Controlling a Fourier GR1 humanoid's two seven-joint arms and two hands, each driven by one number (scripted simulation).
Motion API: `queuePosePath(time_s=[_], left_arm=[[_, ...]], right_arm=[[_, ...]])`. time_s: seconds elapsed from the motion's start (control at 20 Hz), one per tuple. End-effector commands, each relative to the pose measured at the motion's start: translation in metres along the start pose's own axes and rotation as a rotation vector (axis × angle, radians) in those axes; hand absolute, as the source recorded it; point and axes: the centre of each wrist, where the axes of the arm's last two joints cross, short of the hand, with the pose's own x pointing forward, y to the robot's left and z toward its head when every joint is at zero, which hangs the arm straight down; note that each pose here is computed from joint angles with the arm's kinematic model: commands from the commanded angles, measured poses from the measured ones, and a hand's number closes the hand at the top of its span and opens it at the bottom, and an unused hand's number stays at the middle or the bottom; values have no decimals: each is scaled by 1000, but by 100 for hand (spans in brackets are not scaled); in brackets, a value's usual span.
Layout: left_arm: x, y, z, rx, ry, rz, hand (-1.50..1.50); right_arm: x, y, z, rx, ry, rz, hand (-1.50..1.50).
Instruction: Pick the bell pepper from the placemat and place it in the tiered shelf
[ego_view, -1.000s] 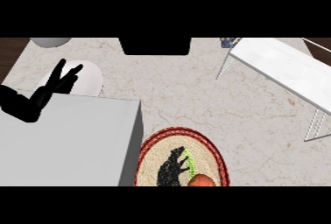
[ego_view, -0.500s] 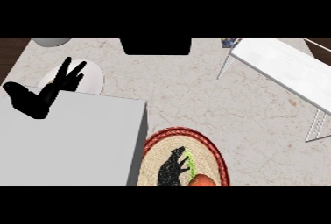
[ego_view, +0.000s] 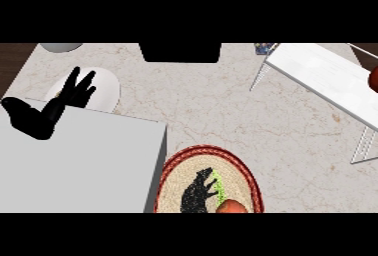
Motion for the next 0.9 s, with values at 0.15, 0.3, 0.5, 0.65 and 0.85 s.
queuePosePath(time_s=[0.15, 0.3, 0.5, 0.65, 0.85], left_arm=[[-1, -16, -5, 8, 5, -1, 0], [1, -7, -9, 16, -2, -8, 0], [0, -4, 1, 2, -18, 1, 0], [1, -7, -6, 0, -26, 1, 0], [-1, 0, -4, 2, -15, 7, 0]], right_arm=[[-5, -53, -5, 22, -2, -80, -150], [-8, -75, 2, 159, 65, -151, -150], [1, -127, 17, 154, 137, -173, -150], [-14, -146, 41, 128, 112, -176, -150], [0, -183, 56, 141, 68, -233, -150]])
